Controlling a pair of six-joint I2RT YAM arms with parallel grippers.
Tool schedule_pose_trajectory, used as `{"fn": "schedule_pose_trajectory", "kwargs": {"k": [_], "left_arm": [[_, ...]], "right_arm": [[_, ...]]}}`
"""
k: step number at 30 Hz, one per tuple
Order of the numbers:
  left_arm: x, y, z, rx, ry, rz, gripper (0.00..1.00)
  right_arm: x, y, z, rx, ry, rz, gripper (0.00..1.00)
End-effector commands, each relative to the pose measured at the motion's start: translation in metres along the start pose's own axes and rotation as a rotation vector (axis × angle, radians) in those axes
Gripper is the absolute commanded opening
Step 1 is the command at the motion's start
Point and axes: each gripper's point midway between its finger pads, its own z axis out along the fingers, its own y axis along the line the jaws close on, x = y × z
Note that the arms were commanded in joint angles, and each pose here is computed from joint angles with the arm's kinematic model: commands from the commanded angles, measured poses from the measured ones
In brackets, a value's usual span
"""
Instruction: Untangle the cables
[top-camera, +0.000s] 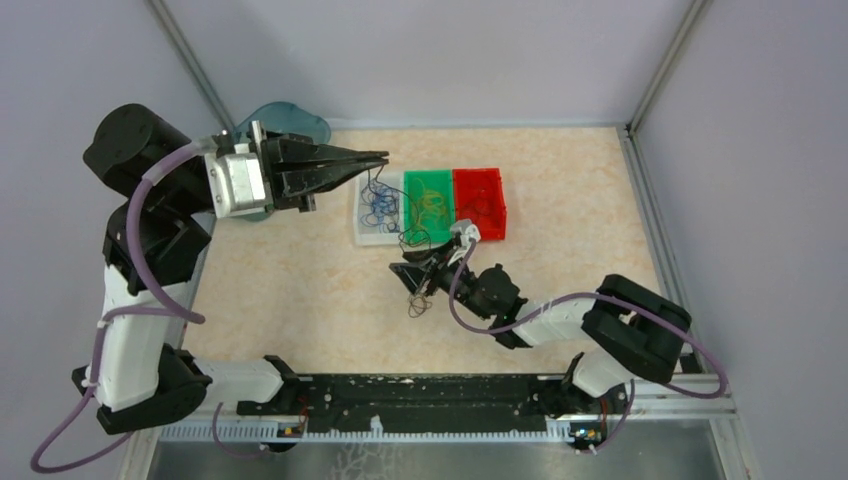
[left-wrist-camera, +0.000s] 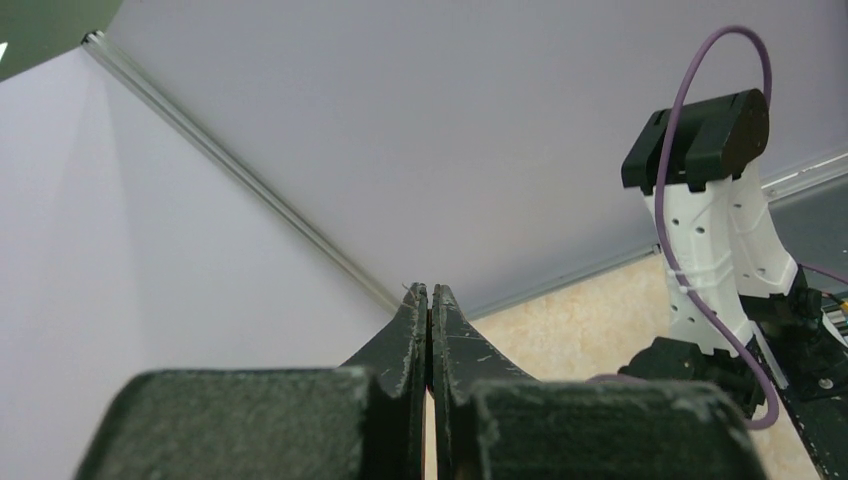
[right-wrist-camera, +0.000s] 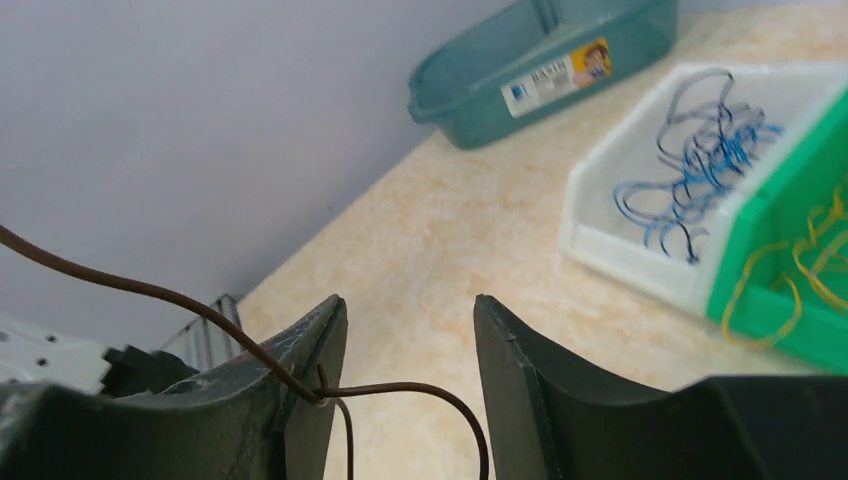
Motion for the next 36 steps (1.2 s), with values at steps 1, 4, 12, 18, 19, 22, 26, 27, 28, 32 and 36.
{"fn": "schedule_pose_trajectory", "kwargs": {"k": [1,4,12,18,19,22,26,27,28,32,36], "left_arm": [[-0.026,0.001,-0.005,-0.002,-0.058,0.028,0.03],[-0.035,0.005,-0.008,-0.020,-0.075,0.060,0.03],[-0.065,0.036,-0.014,-0.155,-0.129,0.242,0.00],[-0.090,0.064,-0.022,-0.288,-0.172,0.422,0.00],[-0.093,0.068,-0.023,-0.304,-0.179,0.438,0.00],[-0.094,0.071,-0.021,-0.311,-0.180,0.440,0.00],[-0.059,0.063,-0.008,-0.244,-0.110,0.364,0.00],[-0.048,0.060,-0.005,-0.229,-0.089,0.345,0.00],[-0.035,0.057,-0.002,-0.215,-0.064,0.325,0.00],[0.019,0.043,0.007,-0.158,0.045,0.246,0.00],[0.069,0.030,0.015,-0.124,0.126,0.181,0.00]], "right_arm": [[0.008,-0.015,-0.011,0.058,-0.044,0.043,0.50],[0.024,-0.028,-0.022,0.099,-0.021,0.055,0.47],[0.057,-0.054,-0.055,0.179,0.033,0.083,0.47],[0.069,-0.065,-0.073,0.217,0.053,0.097,0.48],[0.069,-0.066,-0.074,0.218,0.049,0.098,0.48],[0.068,-0.066,-0.076,0.220,0.044,0.091,0.49],[0.045,-0.059,-0.069,0.201,0.003,0.066,0.60],[0.041,-0.060,-0.066,0.211,0.011,0.049,0.63],[0.033,-0.058,-0.062,0.219,0.012,0.030,0.66],[0.000,-0.056,-0.052,0.266,0.028,-0.063,0.73],[-0.046,-0.064,-0.056,0.367,-0.008,-0.111,0.76]]}}
